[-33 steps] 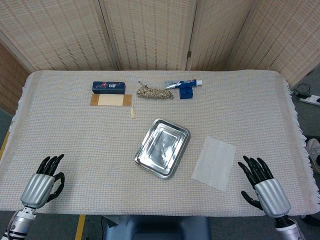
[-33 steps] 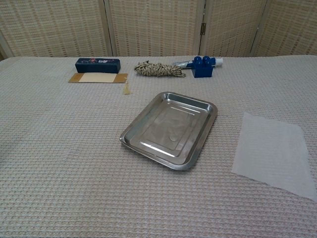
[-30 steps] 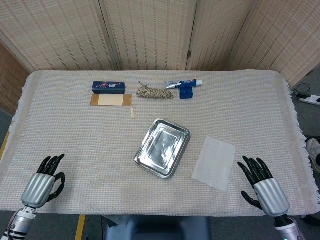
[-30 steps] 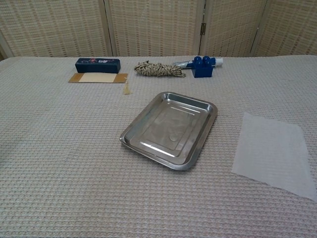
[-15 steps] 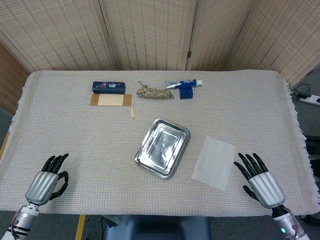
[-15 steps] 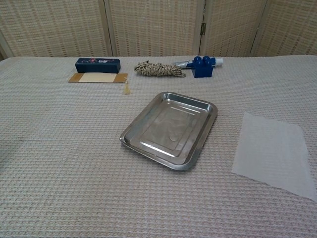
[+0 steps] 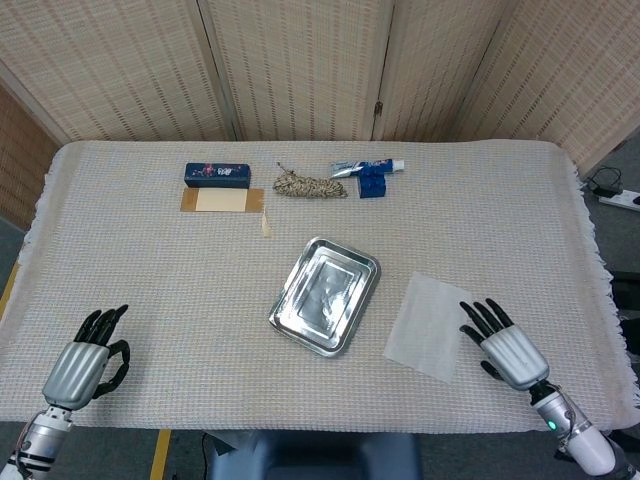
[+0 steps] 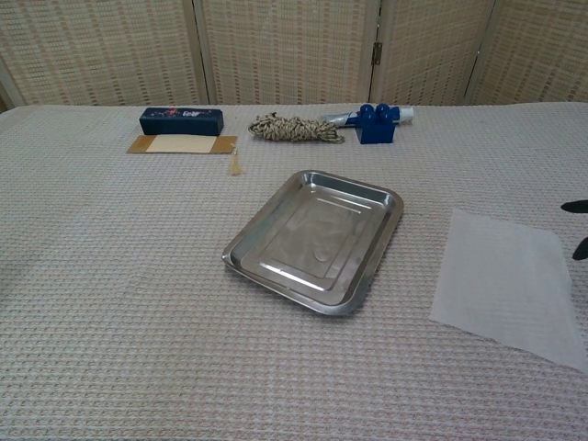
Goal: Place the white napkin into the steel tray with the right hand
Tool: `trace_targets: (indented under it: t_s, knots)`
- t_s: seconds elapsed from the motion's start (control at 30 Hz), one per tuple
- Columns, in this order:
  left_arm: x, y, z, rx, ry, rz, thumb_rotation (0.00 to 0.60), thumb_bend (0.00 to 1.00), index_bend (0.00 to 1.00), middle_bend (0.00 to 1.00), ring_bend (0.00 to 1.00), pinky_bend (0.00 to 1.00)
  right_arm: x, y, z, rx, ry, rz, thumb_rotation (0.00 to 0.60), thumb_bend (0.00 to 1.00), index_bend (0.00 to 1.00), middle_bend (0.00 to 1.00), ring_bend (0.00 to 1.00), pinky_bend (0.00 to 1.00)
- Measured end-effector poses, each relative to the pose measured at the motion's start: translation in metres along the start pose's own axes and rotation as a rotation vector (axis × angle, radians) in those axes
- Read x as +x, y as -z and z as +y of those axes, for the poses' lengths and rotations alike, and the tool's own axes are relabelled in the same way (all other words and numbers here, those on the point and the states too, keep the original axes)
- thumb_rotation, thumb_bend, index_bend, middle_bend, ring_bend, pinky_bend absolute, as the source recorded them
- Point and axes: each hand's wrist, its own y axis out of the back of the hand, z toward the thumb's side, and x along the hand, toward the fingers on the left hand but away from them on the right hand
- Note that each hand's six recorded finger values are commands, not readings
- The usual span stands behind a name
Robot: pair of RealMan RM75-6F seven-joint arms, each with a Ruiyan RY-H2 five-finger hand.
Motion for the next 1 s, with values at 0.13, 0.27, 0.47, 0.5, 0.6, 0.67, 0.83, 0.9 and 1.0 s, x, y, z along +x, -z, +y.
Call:
trace_targets:
  t_s: [0.13,0.27,0.47,0.5,0.6,0.67,0.83,0.9,1.0]
  knots:
    - [0.000,0.000,0.001,-0.003,-0.001,-0.002,0.600,0.48,0.00,0.00,0.00,0.00,-0.007,0.001,-0.006,0.010,-0.009,0.001,0.600,0.31,0.29,0.00,0.00,0.00]
    - [0.000,0.000,0.000,-0.001,0.000,-0.002,0.600,0.48,0.00,0.00,0.00,0.00,-0.014,-0.001,-0.013,0.012,-0.022,0.006,0.600,0.31,0.29,0.00,0.00,0.00]
    - [0.000,0.001,0.001,-0.004,-0.001,0.003,0.600,0.48,0.00,0.00,0.00,0.00,-0.022,-0.005,-0.024,0.012,-0.027,0.009,0.600,0.31,0.31,0.00,0.00,0.00]
    - [0.000,0.002,0.001,-0.004,0.000,0.005,0.600,0.48,0.00,0.00,0.00,0.00,-0.023,-0.006,-0.025,0.010,-0.026,0.009,0.600,0.31,0.31,0.00,0.00,0.00]
    - [0.000,0.002,0.001,-0.005,0.004,0.007,0.600,0.48,0.00,0.00,0.00,0.00,-0.027,-0.009,-0.028,0.000,-0.021,0.008,0.600,0.31,0.31,0.00,0.00,0.00]
    - [0.000,0.002,0.000,-0.005,0.007,0.009,0.600,0.48,0.00,0.00,0.00,0.00,-0.029,-0.011,-0.029,-0.009,-0.016,0.007,0.600,0.31,0.31,0.00,0.00,0.00]
    - [-0.001,0.003,0.003,-0.010,0.008,0.016,0.600,0.48,0.00,0.00,0.00,0.00,-0.036,-0.017,-0.030,-0.030,0.007,-0.001,0.600,0.31,0.32,0.00,0.00,0.00]
    - [-0.001,0.003,0.004,-0.009,0.007,0.017,0.600,0.48,0.00,0.00,0.00,0.00,-0.038,-0.018,-0.030,-0.031,0.012,-0.002,0.600,0.31,0.33,0.00,0.00,0.00]
    - [-0.002,0.003,0.005,-0.009,0.006,0.020,0.600,0.48,0.00,0.00,0.00,0.00,-0.041,-0.020,-0.032,-0.029,0.010,-0.001,0.600,0.31,0.33,0.00,0.00,0.00]
